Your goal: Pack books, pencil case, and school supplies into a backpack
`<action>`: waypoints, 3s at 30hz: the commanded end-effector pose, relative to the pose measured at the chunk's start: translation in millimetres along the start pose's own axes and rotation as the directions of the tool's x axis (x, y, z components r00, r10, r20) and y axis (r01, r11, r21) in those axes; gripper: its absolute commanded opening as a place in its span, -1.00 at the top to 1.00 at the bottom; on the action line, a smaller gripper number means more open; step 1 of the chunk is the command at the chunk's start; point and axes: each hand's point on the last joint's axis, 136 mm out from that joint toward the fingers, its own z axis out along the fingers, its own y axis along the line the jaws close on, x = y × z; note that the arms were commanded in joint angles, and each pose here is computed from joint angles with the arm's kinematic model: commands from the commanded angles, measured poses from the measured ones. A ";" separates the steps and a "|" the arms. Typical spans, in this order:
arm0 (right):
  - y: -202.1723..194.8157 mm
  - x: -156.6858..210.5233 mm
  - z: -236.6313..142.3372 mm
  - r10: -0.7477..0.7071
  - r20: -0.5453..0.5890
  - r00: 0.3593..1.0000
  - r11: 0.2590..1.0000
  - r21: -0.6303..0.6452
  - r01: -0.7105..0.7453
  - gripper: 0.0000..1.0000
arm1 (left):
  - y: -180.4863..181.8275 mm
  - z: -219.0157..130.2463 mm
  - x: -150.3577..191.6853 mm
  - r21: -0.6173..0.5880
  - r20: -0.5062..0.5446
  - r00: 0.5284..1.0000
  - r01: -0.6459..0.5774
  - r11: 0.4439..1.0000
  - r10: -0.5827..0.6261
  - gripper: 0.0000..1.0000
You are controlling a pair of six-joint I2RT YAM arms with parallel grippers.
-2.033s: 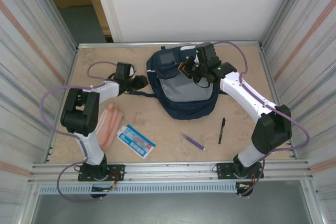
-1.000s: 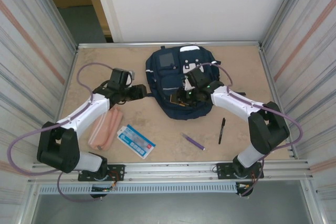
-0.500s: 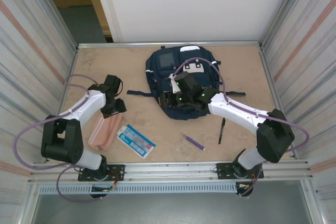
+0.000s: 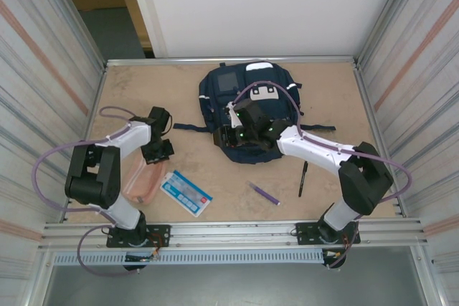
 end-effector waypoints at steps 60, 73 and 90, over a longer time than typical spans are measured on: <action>58.5 29.0 -65.1 -0.356 -0.187 0.916 0.820 -0.532 0.210 1.00 | -147.5 -189.6 8.3 0.895 0.373 0.924 -0.382 0.229 0.086 -0.47; 57.9 -7.0 -105.3 -0.376 -0.057 0.925 0.819 -0.486 0.304 1.00 | -190.8 -246.7 67.4 0.807 0.559 0.779 -0.590 0.031 0.283 0.49; 69.1 -7.9 -118.2 -0.399 -0.003 0.917 0.807 -0.475 0.350 1.00 | -200.4 -237.8 57.8 0.809 0.536 0.794 -0.581 0.095 0.288 0.62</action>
